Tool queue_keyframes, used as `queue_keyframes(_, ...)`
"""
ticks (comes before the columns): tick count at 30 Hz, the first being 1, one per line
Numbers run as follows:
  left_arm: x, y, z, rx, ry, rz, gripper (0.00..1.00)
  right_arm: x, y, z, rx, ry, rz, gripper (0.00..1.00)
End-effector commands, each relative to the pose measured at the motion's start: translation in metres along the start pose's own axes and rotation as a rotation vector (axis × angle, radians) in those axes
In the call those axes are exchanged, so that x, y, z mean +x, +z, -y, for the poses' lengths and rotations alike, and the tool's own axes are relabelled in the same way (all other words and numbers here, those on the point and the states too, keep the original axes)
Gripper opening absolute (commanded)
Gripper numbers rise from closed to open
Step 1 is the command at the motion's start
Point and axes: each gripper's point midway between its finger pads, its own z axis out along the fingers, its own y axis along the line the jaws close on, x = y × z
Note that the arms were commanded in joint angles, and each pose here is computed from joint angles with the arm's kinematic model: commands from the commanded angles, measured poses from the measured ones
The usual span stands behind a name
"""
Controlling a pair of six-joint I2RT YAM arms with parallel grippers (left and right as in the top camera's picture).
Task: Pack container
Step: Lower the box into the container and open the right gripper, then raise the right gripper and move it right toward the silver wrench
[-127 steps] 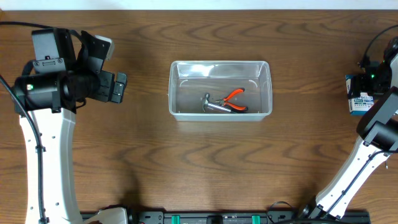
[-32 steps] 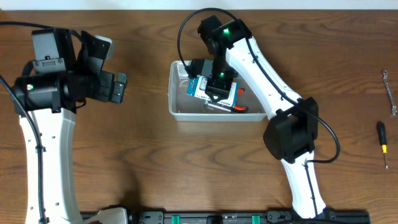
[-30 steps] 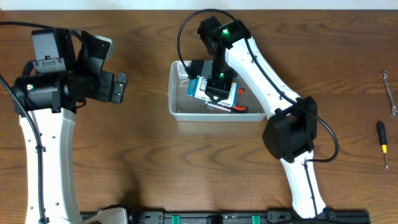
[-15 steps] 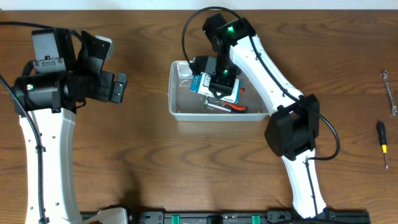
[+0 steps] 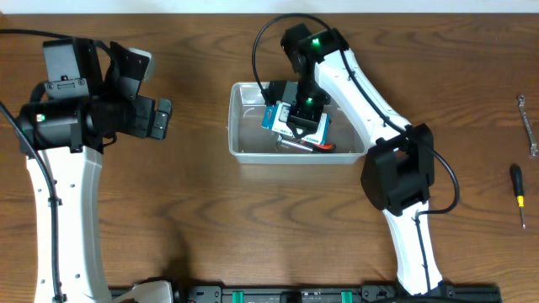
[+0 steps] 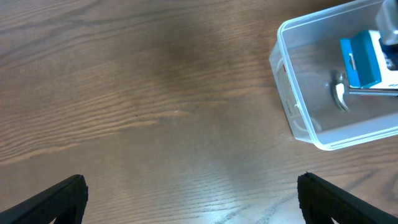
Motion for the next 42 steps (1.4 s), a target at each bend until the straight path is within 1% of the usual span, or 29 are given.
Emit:
queue_keyframes(1,-0.001,0.001,0.000,0.009,-0.007,0.003,0.98,0.004,0.013,-0.004,-0.037,-0.001,-0.007,0.51)
queue_keyframes(3,-0.001,0.001,0.000,0.009,-0.007,0.003,0.98,0.006,0.018,-0.004,-0.041,0.001,-0.011,0.51)
queue_keyframes(8,-0.001,0.001,0.000,0.009,-0.007,0.003,0.98,0.010,0.029,-0.007,-0.057,0.004,-0.021,0.55)
queue_keyframes(14,-0.001,0.001,0.000,0.009,-0.007,0.003,0.98,0.019,0.048,-0.014,-0.089,0.012,-0.051,0.56)
queue_keyframes(17,-0.001,0.001,0.000,0.009,-0.007,0.003,0.98,0.023,0.054,-0.016,-0.099,0.016,-0.060,0.58)
queue_keyframes(20,-0.001,0.001,0.000,0.009,-0.007,0.003,0.98,0.022,0.054,-0.016,-0.099,0.017,-0.055,0.68)
queue_keyframes(23,-0.001,0.001,0.000,0.009,-0.007,0.004,0.98,0.018,0.052,-0.015,-0.098,0.031,-0.041,0.75)
queue_keyframes(25,-0.001,0.001,0.000,0.009,-0.007,0.003,0.98,0.015,0.050,-0.016,-0.107,0.036,-0.022,0.83)
queue_keyframes(26,-0.001,0.001,0.000,0.009,-0.007,0.003,0.98,0.012,0.049,-0.017,-0.111,0.038,-0.012,0.85)
queue_keyframes(31,-0.001,0.001,0.000,0.009,-0.007,0.003,0.98,-0.002,0.032,-0.019,-0.126,0.034,0.049,0.94)
queue_keyframes(34,-0.001,0.001,0.000,0.009,-0.007,0.003,0.98,-0.011,0.014,-0.016,-0.109,0.030,0.078,0.98)
queue_keyframes(39,-0.001,0.001,0.000,0.009,-0.007,0.003,0.98,-0.023,-0.032,-0.013,-0.060,0.015,0.129,0.99)
queue_keyframes(42,-0.001,0.001,0.000,0.009,-0.007,0.003,0.98,-0.029,-0.068,-0.011,-0.005,0.003,0.174,0.99)
